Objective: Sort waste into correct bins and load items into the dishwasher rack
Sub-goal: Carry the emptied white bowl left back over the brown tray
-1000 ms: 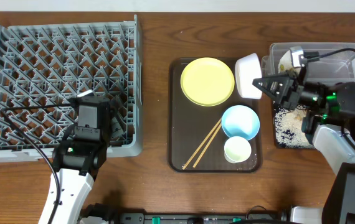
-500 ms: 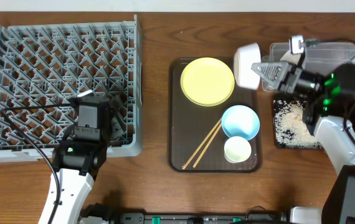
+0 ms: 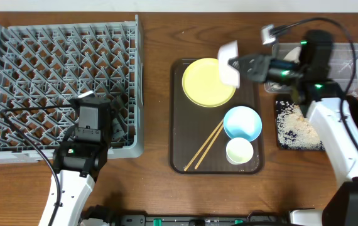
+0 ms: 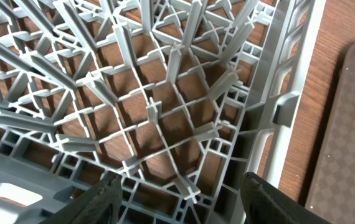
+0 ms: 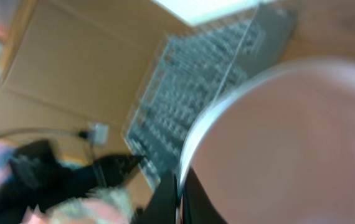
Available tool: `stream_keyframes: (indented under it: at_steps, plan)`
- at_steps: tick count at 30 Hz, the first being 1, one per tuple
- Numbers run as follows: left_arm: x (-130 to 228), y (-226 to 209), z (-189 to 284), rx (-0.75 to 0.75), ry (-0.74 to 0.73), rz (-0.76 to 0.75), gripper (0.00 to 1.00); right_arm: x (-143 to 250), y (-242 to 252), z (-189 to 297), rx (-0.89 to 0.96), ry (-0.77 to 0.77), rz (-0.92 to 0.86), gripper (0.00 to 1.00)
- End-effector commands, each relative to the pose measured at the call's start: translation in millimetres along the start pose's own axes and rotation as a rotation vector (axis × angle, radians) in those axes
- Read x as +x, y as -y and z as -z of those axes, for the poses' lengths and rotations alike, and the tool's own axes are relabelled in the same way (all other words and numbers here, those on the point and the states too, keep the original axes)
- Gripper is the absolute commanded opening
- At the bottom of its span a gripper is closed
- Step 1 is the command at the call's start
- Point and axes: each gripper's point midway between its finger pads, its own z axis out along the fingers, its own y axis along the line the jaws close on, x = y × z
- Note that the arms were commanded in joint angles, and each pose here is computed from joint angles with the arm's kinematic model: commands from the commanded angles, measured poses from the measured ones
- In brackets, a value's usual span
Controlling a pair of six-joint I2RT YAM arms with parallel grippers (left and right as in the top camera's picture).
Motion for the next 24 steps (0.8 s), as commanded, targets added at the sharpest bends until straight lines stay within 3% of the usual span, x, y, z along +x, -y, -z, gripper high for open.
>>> stream_keyframes:
  at_steps: [1, 7, 12, 24]
  plan:
    - [-6, -3, 2, -0.016, 0.022, 0.011, 0.64, 15, 17, -20, 0.210, -0.041, 0.245, 0.01]
    - [-7, -3, 2, -0.016, 0.022, 0.011, 0.64, 84, 29, -49, 0.397, -0.288, 0.415, 0.01]
    - [-6, -3, 2, -0.016, 0.022, 0.011, 0.64, 120, 32, -60, 0.508, -0.417, 0.547, 0.01]
    - [-6, -3, 2, -0.016, 0.021, 0.010, 0.64, 199, 55, -118, 0.485, -0.658, 0.634, 0.01]
